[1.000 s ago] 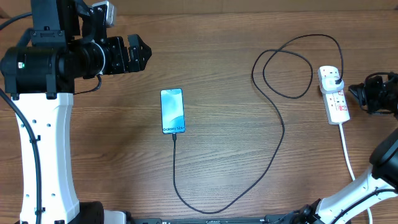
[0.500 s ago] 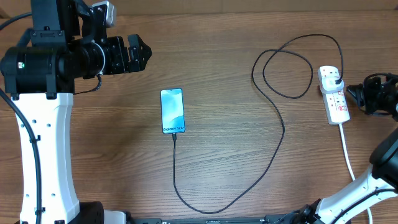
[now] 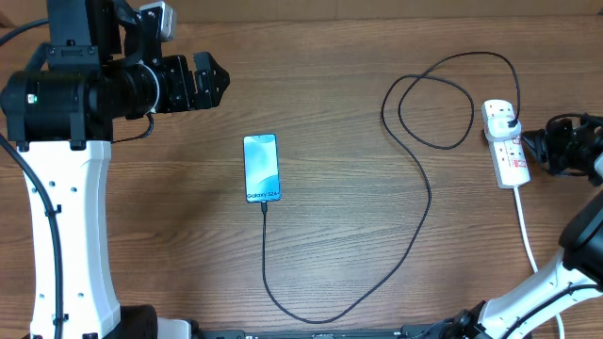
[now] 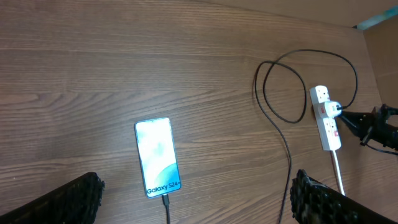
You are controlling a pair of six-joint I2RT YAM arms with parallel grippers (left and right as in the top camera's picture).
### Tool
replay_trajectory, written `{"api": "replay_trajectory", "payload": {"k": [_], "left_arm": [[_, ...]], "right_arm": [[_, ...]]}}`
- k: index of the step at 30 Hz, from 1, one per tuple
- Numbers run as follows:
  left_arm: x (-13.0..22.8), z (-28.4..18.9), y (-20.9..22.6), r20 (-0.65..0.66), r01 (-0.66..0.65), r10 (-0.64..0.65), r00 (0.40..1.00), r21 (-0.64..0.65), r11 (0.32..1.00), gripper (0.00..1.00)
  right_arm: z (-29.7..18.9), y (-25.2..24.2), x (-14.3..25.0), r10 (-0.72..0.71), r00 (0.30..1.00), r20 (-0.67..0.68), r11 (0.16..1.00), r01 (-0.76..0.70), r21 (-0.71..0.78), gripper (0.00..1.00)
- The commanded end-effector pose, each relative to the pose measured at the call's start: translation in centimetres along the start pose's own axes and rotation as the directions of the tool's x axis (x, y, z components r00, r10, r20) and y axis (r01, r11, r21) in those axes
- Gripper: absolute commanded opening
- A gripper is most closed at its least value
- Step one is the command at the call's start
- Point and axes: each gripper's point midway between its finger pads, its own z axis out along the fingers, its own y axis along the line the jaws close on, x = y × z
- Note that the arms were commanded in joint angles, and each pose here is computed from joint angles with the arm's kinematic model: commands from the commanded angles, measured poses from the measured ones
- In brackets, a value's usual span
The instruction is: Plug charger to phone and switch on socket
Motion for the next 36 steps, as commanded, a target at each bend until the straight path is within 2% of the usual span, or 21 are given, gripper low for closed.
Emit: {"api": "replay_trajectory", "payload": {"k": [1, 36], "left_arm": [[-0.24, -0.1, -0.23, 0.008, -0.01, 0.01, 1.0, -0.002, 1.0, 1.0], [-0.25, -0.1, -0.24, 0.008, -0.01, 0.01, 1.0, -0.001, 1.0, 1.0]], "right_arm": [[0.54, -0.42, 0.49, 0.02, 1.0, -0.012, 1.0, -0.02, 0.006, 0.04], [1.16, 0.19, 1.3, 0.035, 0.999, -0.033, 0.999, -0.035, 0.01, 0.04]]}}
